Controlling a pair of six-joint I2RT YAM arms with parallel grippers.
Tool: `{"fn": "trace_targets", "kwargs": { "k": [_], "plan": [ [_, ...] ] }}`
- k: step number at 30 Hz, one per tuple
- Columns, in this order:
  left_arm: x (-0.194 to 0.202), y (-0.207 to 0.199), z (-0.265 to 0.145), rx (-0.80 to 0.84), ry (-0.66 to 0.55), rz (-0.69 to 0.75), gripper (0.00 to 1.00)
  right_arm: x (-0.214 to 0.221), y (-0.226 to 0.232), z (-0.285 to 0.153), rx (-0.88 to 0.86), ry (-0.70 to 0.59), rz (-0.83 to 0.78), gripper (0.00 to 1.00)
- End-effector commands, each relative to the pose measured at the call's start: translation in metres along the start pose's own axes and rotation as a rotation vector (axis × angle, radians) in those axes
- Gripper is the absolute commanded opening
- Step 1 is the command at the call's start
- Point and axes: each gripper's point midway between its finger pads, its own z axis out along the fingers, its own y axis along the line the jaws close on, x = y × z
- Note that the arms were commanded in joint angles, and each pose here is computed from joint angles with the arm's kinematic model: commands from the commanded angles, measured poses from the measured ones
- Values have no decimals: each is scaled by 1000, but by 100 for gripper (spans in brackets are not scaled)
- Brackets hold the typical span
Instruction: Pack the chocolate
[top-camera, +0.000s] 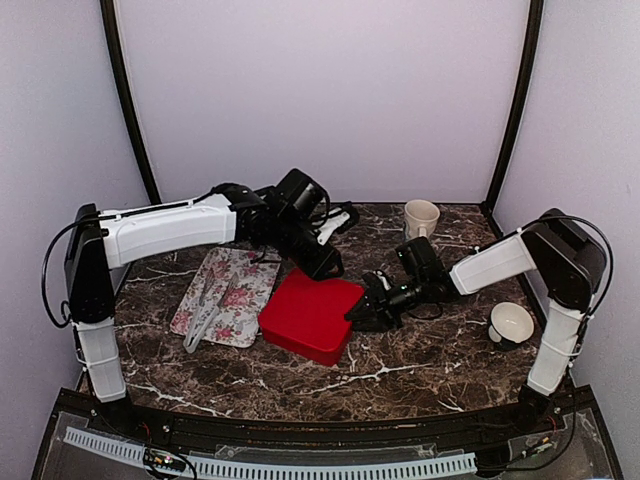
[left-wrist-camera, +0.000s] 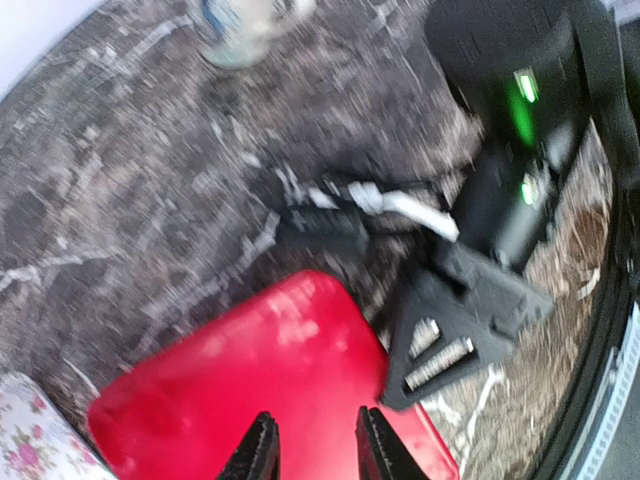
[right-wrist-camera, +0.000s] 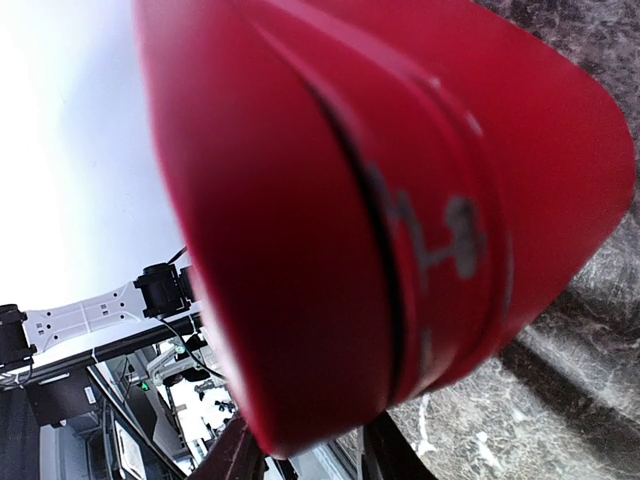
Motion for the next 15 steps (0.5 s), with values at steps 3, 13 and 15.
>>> {"fn": "trace_targets", "kwargs": {
  "k": [3,13,15],
  "plan": [
    [-18,20,26,-43,-25,-62,27,-6,-41,6,138,-78,67,31],
    [56,29,115,-6,228,-120,26,-5,-46,7,144,-84,82,27],
    [51,30,106,-20,238,-121,26,-5,-44,6,141,-85,79,27]
  ]
}}
